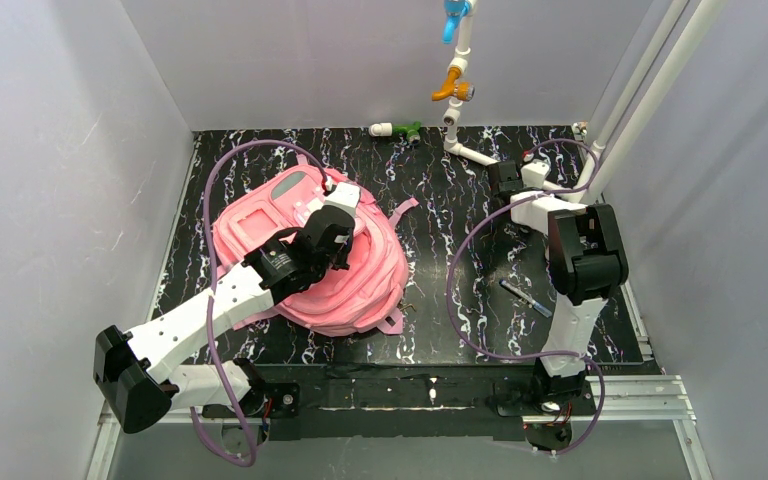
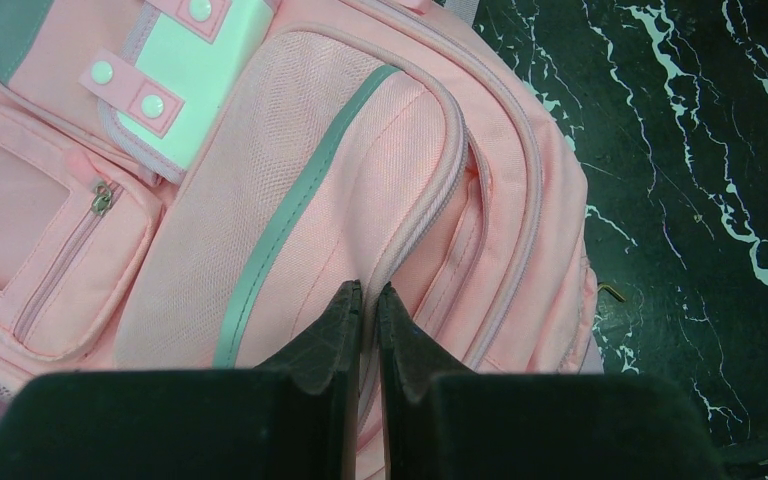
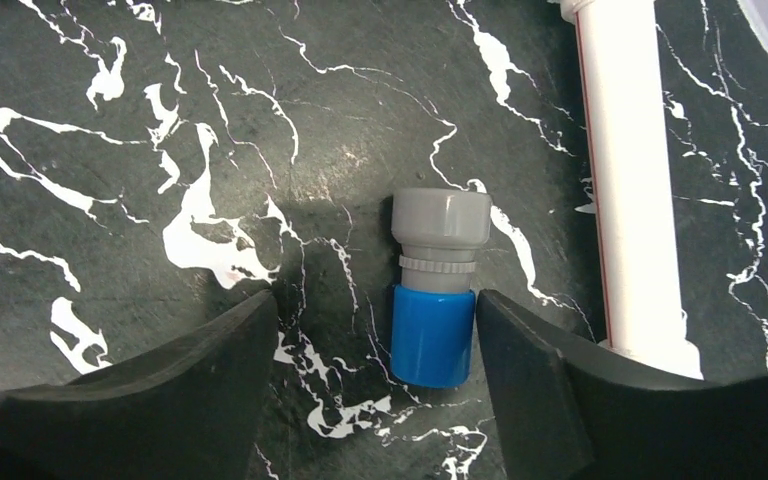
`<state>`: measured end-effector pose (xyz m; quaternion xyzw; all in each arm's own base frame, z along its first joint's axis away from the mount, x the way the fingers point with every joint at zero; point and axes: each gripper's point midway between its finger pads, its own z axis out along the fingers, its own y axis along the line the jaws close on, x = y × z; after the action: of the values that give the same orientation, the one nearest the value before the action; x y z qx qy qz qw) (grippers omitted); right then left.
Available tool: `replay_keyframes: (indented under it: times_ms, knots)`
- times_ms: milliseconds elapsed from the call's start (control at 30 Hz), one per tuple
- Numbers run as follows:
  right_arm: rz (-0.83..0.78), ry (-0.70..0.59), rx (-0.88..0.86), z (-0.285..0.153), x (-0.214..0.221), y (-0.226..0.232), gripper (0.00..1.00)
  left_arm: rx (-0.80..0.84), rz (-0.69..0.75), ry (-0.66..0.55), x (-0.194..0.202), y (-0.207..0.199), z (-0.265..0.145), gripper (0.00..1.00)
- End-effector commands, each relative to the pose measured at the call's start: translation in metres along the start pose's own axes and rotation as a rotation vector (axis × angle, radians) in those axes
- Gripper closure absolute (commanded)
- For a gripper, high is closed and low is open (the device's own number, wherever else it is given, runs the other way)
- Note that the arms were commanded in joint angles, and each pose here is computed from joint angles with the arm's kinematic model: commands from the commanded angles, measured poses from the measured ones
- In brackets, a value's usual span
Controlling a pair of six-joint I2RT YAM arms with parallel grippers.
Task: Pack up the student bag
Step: Pick up the stationery from the center of the board.
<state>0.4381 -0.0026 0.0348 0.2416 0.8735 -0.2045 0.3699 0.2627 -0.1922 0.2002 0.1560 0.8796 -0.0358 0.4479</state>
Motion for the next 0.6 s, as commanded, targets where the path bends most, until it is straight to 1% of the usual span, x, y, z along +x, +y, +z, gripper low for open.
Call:
replay_keyframes:
  times_ms: [0,67,100,167,267,367,433,500,567]
  knots:
    - [0.062,-0.022,-0.001,0.012,-0.007,0.004,0.23,0.033,-0.056,-0.072,-0.018,-0.003,-0.013,1.0]
    - [0.04,-0.025,0.011,0.015,-0.007,0.003,0.26,0.031,-0.054,-0.068,-0.017,-0.003,-0.012,1.0]
    - [0.037,-0.026,0.017,0.015,-0.006,0.002,0.29,0.032,-0.053,-0.066,-0.017,-0.003,-0.012,1.0]
    - [0.036,-0.012,0.007,0.017,-0.002,0.002,0.42,0.03,-0.055,-0.063,-0.016,-0.003,-0.011,1.0]
    - [0.024,0.007,-0.037,0.015,0.001,0.007,0.55,0.025,-0.053,-0.058,-0.015,-0.003,-0.011,1.0]
    - [-0.016,0.031,-0.126,0.008,0.004,0.018,0.7,0.008,-0.053,-0.061,-0.016,0.001,-0.012,1.0]
    - [-0.043,0.024,-0.205,-0.003,0.001,0.029,0.82,-0.004,-0.052,-0.067,-0.018,0.003,-0.013,1.0]
    - [-0.087,-0.008,-0.282,-0.023,-0.004,0.04,0.89,-0.026,-0.055,-0.078,-0.021,0.008,-0.015,1.0]
    - [-0.151,-0.052,-0.384,-0.052,-0.007,0.059,0.94,-0.054,-0.059,-0.087,-0.023,0.013,-0.015,1.0]
